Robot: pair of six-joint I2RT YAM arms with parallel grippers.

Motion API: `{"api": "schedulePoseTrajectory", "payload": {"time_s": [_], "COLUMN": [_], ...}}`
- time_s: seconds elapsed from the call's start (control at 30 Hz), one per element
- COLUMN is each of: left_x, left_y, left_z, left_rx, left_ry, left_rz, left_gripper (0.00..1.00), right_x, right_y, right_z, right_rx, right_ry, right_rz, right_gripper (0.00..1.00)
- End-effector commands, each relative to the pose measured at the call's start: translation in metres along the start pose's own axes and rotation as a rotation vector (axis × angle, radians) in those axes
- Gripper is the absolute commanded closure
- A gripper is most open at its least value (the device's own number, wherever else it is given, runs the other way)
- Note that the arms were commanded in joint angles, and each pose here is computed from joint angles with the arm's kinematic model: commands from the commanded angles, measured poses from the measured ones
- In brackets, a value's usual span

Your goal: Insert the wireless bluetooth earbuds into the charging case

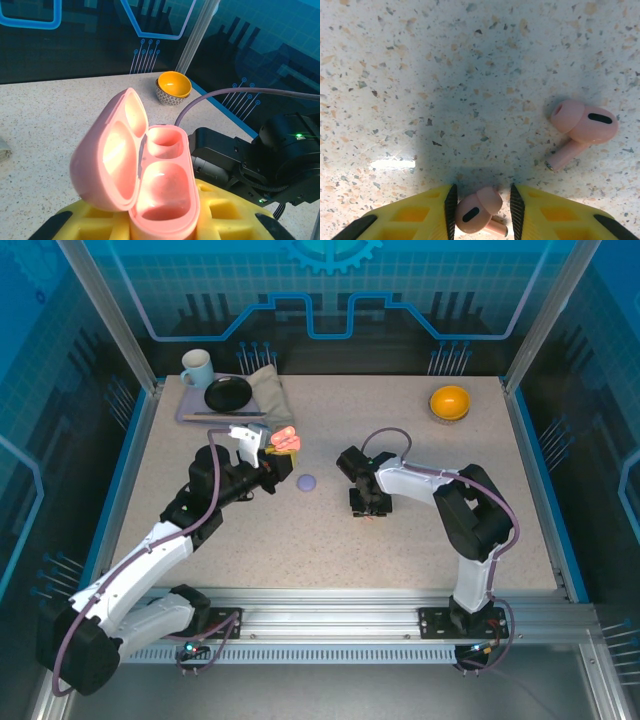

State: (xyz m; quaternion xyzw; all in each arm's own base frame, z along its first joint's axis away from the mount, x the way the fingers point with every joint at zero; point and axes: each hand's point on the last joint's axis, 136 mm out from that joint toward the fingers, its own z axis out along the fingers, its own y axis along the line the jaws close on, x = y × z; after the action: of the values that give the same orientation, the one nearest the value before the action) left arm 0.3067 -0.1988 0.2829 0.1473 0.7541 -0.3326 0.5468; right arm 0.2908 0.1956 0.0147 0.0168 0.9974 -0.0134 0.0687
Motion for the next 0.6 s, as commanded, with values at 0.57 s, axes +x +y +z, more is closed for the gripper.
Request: {"api": "schedulePoseTrajectory", "payload": {"time_s": [0.57], "left_x": [-0.0162], "left_y": [-0.0081], "left_z": [-0.0020], "left_rx": [0.020], "left_ry": [-0.052], "left_rz": [0.031], "left_gripper": [1.00], "right_x": [0.0044], "right_y": [-0.0017], "right_z": [0.0028], "right_rx": [0.015], "right_ry": [0.005], "right_rz": [-0.062], "right_gripper": [0.75]}}
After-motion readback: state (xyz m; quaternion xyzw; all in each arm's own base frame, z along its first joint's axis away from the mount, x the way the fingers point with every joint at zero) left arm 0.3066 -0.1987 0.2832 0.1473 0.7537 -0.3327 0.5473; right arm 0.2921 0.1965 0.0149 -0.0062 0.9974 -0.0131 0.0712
